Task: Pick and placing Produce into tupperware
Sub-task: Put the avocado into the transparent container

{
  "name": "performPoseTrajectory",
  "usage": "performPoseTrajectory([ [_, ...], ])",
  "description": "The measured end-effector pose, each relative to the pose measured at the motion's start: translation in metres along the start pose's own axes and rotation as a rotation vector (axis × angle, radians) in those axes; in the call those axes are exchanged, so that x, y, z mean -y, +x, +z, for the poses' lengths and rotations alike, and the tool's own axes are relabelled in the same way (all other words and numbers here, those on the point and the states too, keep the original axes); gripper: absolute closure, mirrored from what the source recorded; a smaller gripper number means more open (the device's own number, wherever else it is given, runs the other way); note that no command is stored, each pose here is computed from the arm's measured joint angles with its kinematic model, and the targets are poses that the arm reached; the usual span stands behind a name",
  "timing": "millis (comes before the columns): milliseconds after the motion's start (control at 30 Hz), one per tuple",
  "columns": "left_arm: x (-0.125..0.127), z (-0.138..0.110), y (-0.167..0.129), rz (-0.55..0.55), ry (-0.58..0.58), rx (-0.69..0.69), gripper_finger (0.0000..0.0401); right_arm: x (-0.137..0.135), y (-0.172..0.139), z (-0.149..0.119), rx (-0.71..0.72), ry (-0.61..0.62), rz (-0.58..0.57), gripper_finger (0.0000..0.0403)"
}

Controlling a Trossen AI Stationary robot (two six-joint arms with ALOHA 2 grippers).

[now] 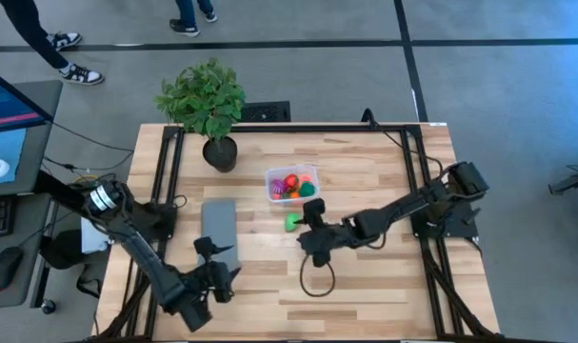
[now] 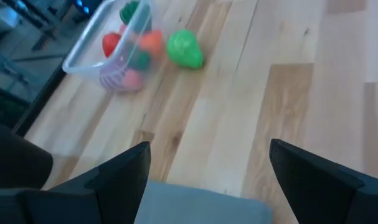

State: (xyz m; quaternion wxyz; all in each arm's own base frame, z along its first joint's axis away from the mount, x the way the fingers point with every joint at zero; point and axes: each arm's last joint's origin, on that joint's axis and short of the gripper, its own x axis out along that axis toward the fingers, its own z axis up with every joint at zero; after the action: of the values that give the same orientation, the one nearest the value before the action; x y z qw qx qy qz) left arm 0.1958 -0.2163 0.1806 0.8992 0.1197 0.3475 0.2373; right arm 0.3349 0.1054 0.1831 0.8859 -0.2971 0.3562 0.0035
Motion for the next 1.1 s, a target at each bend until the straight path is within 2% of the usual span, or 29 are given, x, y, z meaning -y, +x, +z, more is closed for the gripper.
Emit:
performPoseTrajectory([
  [267,-0.001,-0.012,-0.024,-0.023,-0.051,0.068,0.0081,0.017,0.014,-0.004,-0.011,-0.06,0.09,0.0127],
  [500,-0.001,-0.021,-0.038,-0.042,-0.12,0.113,0.0081,0.013,0.036,-0.008,-0.198,-0.235,0.179,0.0127],
  [733,-0.001,-0.022,-0.039,-0.046,-0.156,0.12,0.0081,0.01,0.046,0.009,-0.331,-0.367,0.151,0.0127],
  [933,-0.001,-0.022,-0.039,-0.045,-0.16,0.125,0.0081,0.011,0.042,0.022,-0.326,-0.539,0.119,0.0127],
  [1100,-0.001,-0.022,-0.039,-0.048,-0.187,0.126,0.0081,0.016,0.043,0.019,-0.344,-0.576,0.153,0.0127],
])
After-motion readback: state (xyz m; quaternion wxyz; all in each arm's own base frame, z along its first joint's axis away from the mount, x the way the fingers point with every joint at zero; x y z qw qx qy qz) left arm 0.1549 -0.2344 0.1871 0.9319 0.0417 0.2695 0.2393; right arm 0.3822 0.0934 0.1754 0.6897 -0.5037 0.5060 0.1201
